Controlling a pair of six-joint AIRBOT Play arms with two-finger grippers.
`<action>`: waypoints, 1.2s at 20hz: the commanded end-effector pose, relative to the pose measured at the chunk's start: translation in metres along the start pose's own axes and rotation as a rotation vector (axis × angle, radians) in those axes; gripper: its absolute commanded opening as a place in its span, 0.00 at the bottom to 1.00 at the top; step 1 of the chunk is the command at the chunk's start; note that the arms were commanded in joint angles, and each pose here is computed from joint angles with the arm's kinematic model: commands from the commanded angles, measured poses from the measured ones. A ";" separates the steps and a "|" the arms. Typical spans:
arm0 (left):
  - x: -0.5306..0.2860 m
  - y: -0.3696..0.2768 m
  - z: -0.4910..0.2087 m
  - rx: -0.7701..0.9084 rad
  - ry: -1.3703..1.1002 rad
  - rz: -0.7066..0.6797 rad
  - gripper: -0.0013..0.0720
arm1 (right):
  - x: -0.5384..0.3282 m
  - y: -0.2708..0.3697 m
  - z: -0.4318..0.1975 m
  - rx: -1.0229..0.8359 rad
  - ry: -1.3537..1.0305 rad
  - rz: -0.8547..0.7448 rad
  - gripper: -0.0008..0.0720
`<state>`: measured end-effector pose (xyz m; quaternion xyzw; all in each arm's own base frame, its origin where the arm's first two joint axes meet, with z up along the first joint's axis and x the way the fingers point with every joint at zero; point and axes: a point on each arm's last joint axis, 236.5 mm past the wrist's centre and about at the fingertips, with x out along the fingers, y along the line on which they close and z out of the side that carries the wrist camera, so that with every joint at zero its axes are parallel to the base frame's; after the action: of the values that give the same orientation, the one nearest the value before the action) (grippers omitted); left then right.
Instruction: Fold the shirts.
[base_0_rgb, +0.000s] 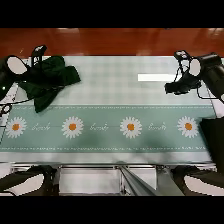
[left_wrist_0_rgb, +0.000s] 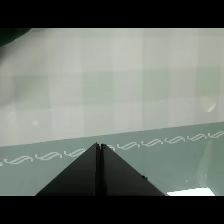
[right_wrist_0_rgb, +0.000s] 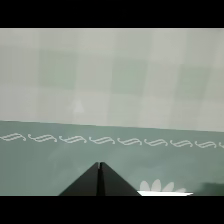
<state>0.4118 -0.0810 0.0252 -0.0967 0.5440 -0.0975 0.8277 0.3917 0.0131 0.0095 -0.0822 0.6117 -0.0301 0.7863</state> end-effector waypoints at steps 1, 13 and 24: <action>-0.012 0.004 0.027 0.009 -0.090 0.008 0.05 | -0.001 0.006 0.020 0.023 -0.084 0.025 0.04; -0.203 0.006 0.033 0.012 -0.327 0.055 0.05 | -0.087 -0.018 0.002 0.098 -0.212 0.008 0.04; -0.086 0.059 -0.087 -0.073 0.000 0.138 0.08 | -0.070 -0.024 -0.084 0.189 -0.141 -0.011 0.04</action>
<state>0.3072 -0.0084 0.0936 -0.0841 0.5268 -0.0290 0.8453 0.3078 -0.0077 0.0828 -0.0242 0.5332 -0.0804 0.8418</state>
